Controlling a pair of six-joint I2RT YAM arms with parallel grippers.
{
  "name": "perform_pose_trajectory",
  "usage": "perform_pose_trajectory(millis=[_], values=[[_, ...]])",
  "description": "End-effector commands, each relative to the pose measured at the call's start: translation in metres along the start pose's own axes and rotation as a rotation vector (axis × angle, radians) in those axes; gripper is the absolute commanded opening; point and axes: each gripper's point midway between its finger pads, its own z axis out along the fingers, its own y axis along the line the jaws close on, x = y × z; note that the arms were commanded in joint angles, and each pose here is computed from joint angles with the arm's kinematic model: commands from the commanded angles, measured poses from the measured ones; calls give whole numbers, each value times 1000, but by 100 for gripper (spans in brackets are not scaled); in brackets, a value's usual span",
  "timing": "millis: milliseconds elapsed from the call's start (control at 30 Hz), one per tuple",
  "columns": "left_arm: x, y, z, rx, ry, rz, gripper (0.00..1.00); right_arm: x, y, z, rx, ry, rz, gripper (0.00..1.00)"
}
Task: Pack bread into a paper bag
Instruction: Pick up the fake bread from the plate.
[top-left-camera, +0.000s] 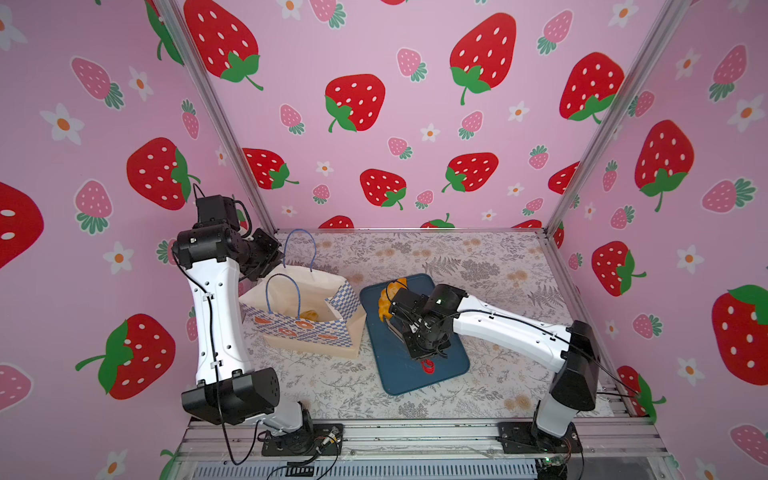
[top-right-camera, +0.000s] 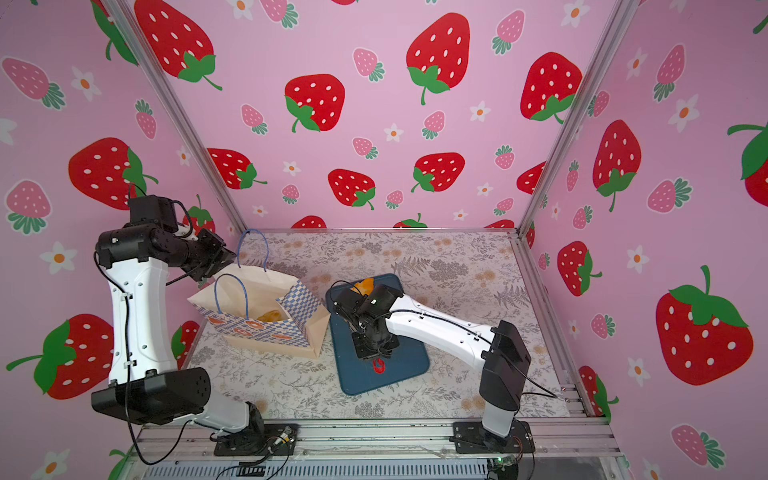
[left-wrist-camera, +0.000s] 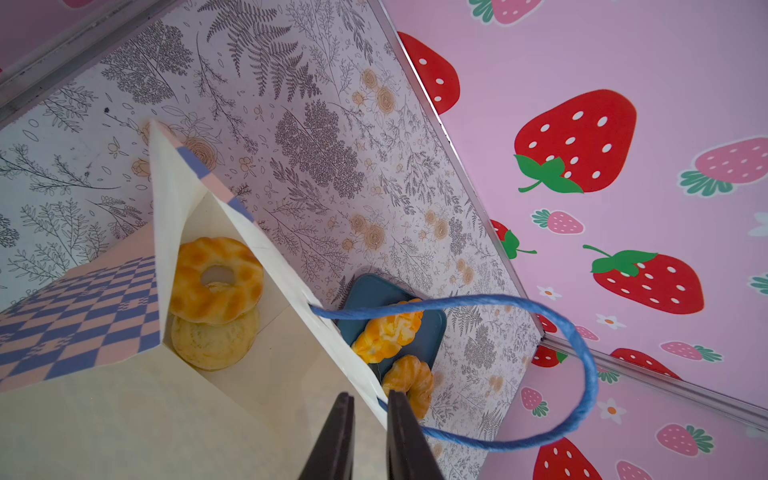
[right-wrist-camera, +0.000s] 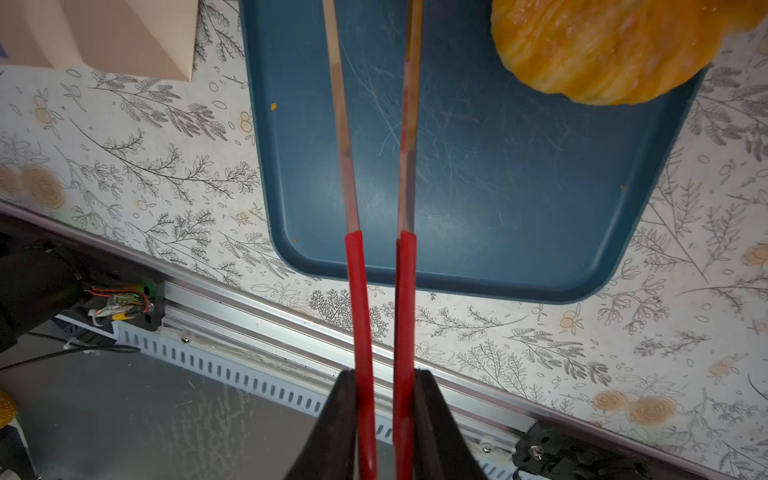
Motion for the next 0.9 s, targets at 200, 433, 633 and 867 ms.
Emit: perform_pose_trajectory(millis=[200, 433, 633, 867], values=[[-3, -5, -4, 14, -6, 10, 21, 49, -31, -20, 18, 79, 7, 0], [-3, -5, -2, 14, -2, 4, 20, 65, -47, -32, 52, 98, -4, 0], [-2, -4, -5, 13, -11, 6, 20, 55, -38, -31, 16, 55, -25, 0], [-2, -4, -9, 13, -18, 8, 21, 57, -41, -43, 14, 38, -38, 0]])
